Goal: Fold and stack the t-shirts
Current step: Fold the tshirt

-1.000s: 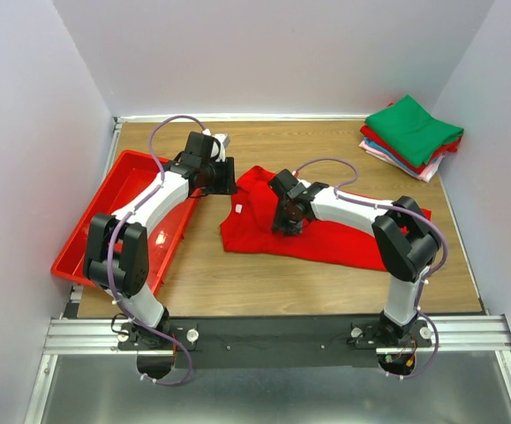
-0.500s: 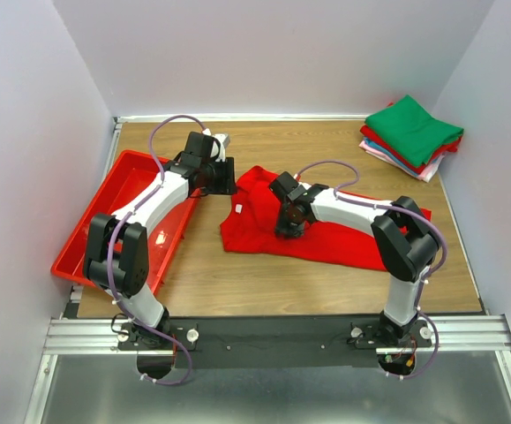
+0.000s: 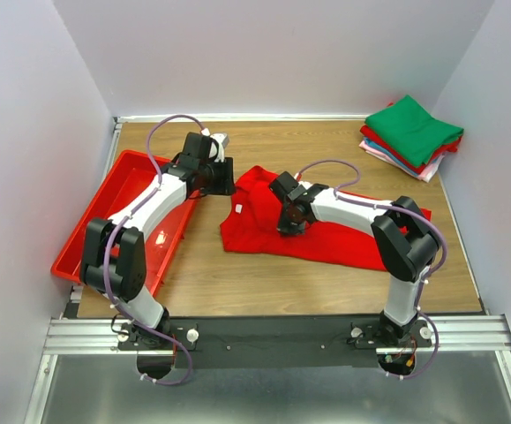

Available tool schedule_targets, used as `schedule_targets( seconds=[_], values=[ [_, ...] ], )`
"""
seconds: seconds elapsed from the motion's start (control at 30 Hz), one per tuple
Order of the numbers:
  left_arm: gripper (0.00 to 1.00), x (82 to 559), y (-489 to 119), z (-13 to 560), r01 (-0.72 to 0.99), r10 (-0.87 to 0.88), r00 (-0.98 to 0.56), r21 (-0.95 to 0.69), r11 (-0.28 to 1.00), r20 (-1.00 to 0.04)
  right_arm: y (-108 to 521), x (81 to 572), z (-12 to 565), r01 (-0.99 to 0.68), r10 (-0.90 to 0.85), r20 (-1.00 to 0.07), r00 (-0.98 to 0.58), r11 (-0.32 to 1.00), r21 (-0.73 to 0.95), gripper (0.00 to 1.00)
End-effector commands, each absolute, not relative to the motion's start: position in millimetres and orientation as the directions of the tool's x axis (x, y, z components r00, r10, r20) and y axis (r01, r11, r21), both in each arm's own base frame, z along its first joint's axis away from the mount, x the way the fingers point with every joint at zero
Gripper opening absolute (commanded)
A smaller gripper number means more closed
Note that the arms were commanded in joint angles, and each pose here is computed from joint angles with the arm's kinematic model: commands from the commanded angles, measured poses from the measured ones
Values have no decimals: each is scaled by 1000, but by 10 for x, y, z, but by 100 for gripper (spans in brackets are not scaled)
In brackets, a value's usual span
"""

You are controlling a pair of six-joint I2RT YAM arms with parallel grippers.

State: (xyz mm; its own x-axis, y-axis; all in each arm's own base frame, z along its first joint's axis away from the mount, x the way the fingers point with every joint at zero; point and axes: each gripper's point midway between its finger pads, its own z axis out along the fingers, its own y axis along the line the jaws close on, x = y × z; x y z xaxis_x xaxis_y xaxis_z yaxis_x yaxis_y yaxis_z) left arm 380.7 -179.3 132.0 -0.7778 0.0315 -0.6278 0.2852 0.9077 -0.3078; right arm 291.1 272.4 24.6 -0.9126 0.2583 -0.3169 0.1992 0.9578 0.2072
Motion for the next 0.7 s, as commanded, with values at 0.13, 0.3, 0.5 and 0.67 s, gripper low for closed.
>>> schedule_targets(
  seconds=[0.13, 0.3, 0.5, 0.67],
  values=[
    [59, 3749, -1674, 1229, 285, 62, -766, -252, 925, -640, 2516, 3112, 643, 276, 354, -383, -853, 930, 244, 2],
    [58, 3733, -1757, 1159, 317, 88, -771, -259, 912, -631, 2226, 3271, 806, 352, 443, -388, -808, 892, 286, 2],
    [58, 3804, -2004, 1135, 366, 123, -761, -264, 893, -637, 1961, 3471, 818, 416, 500, -395, -771, 864, 284, 2],
    [57, 3826, -2259, 1060, 411, 157, -760, -279, 868, -631, 1723, 3652, 773, 467, 537, -406, -739, 843, 265, 1]
  ],
)
